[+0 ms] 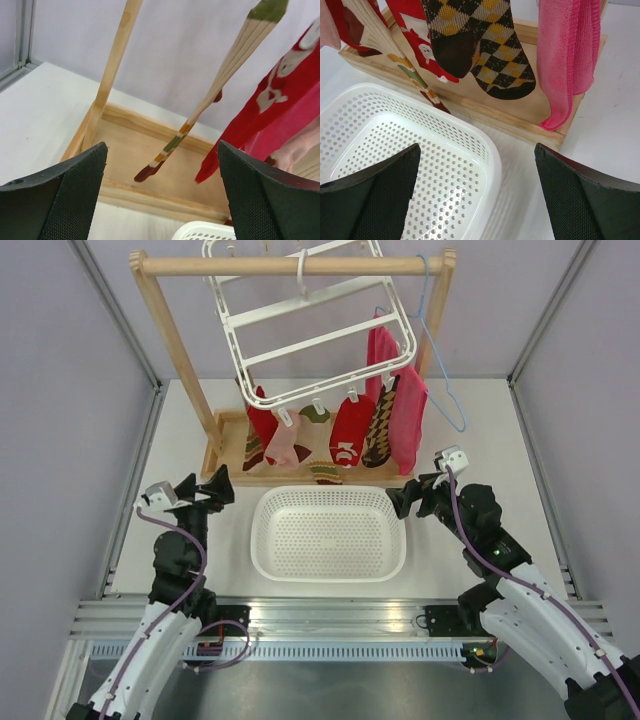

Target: Remove the socks clipped to the hanger

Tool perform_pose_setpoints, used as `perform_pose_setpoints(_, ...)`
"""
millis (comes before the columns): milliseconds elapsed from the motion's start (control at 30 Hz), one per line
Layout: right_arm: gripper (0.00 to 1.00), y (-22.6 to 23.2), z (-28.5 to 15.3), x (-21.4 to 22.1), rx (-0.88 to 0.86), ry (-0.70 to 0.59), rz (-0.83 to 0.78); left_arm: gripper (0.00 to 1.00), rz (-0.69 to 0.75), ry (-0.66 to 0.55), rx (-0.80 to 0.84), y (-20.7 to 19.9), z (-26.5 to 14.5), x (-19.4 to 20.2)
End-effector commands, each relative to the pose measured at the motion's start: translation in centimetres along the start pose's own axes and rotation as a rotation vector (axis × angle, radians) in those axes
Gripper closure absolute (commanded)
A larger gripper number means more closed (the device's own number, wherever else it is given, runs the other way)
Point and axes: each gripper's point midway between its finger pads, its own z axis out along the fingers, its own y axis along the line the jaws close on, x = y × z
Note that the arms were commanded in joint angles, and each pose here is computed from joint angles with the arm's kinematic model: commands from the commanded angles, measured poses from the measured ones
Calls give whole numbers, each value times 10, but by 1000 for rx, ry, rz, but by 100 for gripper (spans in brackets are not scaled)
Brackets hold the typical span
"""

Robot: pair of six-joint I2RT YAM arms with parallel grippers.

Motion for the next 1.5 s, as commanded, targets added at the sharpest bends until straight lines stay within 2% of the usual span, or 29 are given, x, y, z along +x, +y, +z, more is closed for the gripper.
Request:
perform_pose_setpoints(0,2,7,0,-6,-33,-30,8,7,27,75,-36,10,2,25)
perform_pose_setpoints(133,2,7,0,-5,-32,-29,9,6,53,123,58,-9,15,41)
perform_pose_setpoints(167,2,7,0,-6,-33,-30,8,6,47,88,86,-16,21,32)
perform_pose_setpoints(233,2,8,0,-7,-37,-32,9,6,86,137,122,-22,28,47)
perform_pose_setpoints(300,2,8,-1,-6,-35,-33,8,6,97,113,159,-31,40,40)
perform_pose_setpoints(333,2,8,-1,-6,-37,-31,8,6,108,149,175,-32,44,52)
perform_pose_setpoints(667,2,9,-2,-7,-40,-33,8,6,101,133,214,-31,83,57)
perform_pose_setpoints(900,2,9,1,-5,-46,-29,11,6,58,145,323,-52,84,61)
perform_pose_setpoints(1400,2,13,5,-3,-66,-20,8,6,111,137,291,-49,127,73)
perform_pose_setpoints(1433,2,13,4,-3,-66,-22,7,7,108,126,300,-52,132,71)
perform_pose_setpoints(1467,2,13,4,-3,-63,-22,8,13,102,137,300,-52,134,76)
